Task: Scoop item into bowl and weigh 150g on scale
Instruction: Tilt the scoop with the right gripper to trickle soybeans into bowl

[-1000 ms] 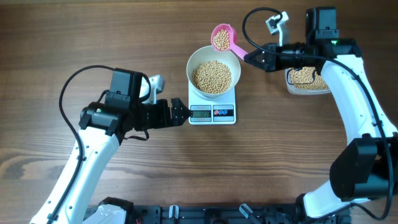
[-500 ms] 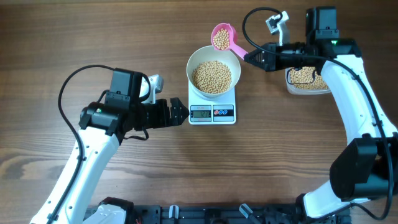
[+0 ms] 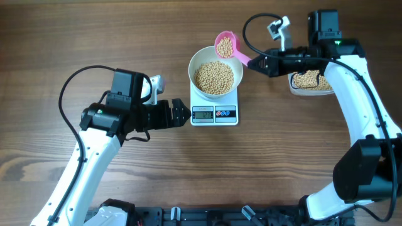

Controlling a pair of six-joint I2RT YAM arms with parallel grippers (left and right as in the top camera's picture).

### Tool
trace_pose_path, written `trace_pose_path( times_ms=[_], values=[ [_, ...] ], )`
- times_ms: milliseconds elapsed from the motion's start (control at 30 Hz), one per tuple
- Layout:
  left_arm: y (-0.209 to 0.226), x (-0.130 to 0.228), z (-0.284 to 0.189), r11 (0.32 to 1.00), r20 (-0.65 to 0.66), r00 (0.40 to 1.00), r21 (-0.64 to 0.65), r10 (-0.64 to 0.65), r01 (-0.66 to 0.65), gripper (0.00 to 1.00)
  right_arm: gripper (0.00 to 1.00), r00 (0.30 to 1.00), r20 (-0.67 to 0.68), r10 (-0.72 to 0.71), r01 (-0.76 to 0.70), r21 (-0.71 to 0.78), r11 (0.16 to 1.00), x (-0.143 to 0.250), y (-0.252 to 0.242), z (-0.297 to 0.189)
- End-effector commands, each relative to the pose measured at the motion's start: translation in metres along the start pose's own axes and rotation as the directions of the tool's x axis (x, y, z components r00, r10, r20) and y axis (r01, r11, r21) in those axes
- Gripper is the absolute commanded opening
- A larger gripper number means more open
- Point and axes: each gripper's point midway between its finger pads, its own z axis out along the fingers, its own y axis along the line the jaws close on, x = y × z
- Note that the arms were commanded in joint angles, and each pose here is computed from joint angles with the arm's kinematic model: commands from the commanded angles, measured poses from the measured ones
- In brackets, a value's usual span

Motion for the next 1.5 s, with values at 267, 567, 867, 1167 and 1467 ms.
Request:
trace_pose_path(
  times_ms=[267, 567, 867, 1167, 1467],
  values=[
    [0.003, -0.002, 0.001, 1.000, 0.004, 1.000, -0.011, 0.015, -0.015, 1.00, 0.04, 0.993, -0.007, -0.119, 0.118, 0.175, 0.977, -0.008, -0.008, -0.019],
    [0.003, -0.002, 0.001, 1.000, 0.004, 1.000, -0.011, 0.015, -0.015, 1.00, 0.04, 0.984, -0.050, -0.170, 0.177, 0.218, 0.960, -0.005, -0.009, -0.018],
    [0.003, -0.002, 0.001, 1.000, 0.004, 1.000, -0.011, 0.015, -0.015, 1.00, 0.04, 0.965, -0.121, -0.235, 0.260, 0.277, 0.925, 0.000, -0.009, -0.006],
    [0.003, -0.002, 0.001, 1.000, 0.004, 1.000, -0.011, 0.015, -0.015, 1.00, 0.04, 0.956, -0.142, -0.258, 0.289, 0.293, 0.911, 0.002, -0.013, -0.008],
    [0.003, -0.002, 0.001, 1.000, 0.004, 1.000, -0.011, 0.015, -0.015, 1.00, 0.04, 0.915, -0.209, -0.346, 0.397, 0.302, 0.867, 0.007, -0.014, -0.003]
  ],
)
